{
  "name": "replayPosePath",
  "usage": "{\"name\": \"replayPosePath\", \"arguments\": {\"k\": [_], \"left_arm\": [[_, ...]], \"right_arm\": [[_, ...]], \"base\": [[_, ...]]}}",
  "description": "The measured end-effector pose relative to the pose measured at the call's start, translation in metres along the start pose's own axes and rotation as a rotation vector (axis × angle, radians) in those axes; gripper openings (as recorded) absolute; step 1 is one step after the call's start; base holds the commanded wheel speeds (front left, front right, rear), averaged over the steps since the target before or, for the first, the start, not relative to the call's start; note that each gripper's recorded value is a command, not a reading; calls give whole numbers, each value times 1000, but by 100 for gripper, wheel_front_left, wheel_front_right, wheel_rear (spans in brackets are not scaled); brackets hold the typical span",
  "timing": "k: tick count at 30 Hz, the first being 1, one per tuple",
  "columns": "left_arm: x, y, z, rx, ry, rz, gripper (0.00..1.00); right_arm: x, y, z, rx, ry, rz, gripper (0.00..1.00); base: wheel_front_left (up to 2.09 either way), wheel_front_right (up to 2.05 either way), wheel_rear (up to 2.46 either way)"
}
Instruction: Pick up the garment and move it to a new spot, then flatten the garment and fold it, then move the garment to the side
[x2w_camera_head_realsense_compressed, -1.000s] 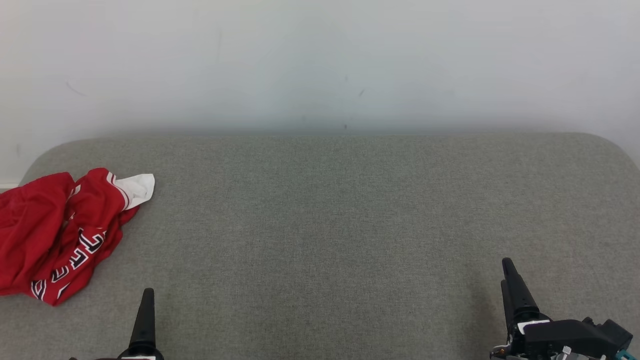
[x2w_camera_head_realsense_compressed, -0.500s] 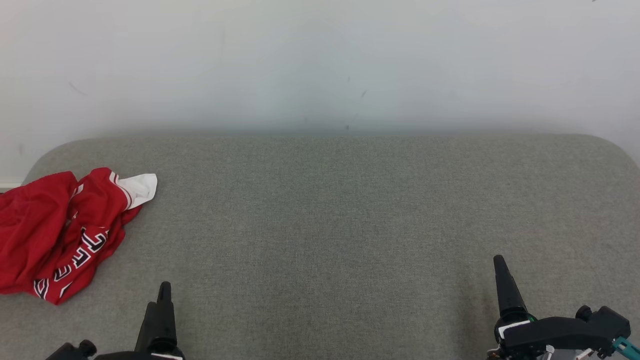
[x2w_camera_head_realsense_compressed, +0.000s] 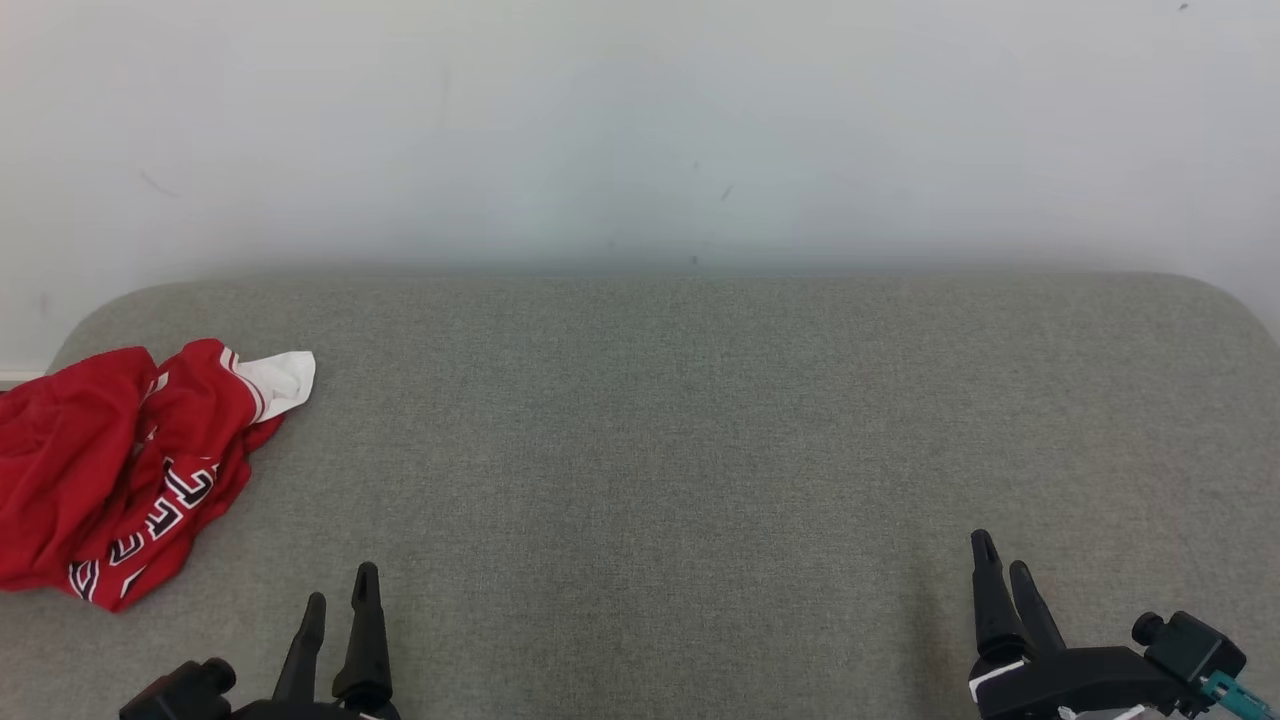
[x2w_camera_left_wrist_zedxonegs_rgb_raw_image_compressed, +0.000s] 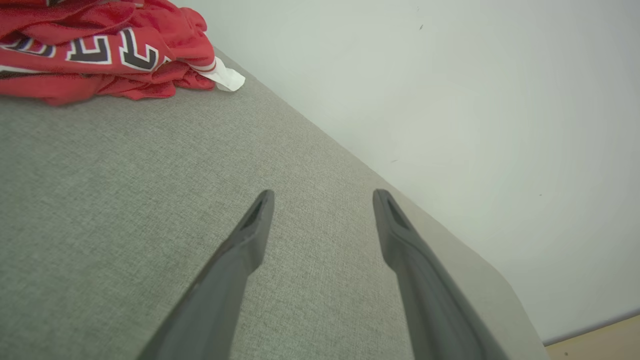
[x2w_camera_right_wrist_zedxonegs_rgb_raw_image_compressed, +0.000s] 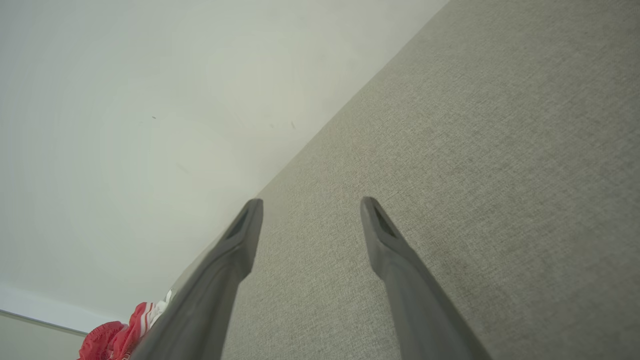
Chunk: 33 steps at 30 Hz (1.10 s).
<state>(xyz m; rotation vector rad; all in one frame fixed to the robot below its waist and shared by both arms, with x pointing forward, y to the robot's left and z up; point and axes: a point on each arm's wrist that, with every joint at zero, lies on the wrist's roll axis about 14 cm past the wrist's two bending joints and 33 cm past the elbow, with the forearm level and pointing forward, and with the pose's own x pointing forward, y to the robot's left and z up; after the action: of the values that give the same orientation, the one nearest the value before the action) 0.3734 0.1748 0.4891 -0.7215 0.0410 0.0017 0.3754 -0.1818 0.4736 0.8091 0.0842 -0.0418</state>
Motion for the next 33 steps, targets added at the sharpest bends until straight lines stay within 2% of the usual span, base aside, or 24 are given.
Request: {"name": "replayPosePath", "arguments": {"k": [16,25,33], "left_arm": [[0,-6,-1,237,5,-54,100],[0,-12,-1,333,-3,-88,100],[-2,-14,-2,400,-4,-105,100]], "right_arm": [[-3,-2,-11,-224,36,11,100],[-4,-4,-10,-353,44,16,100],[-4,2,-6,-420,38,35,100]], "base": [[0,0,0],[0,0,0],[0,0,0]]}}
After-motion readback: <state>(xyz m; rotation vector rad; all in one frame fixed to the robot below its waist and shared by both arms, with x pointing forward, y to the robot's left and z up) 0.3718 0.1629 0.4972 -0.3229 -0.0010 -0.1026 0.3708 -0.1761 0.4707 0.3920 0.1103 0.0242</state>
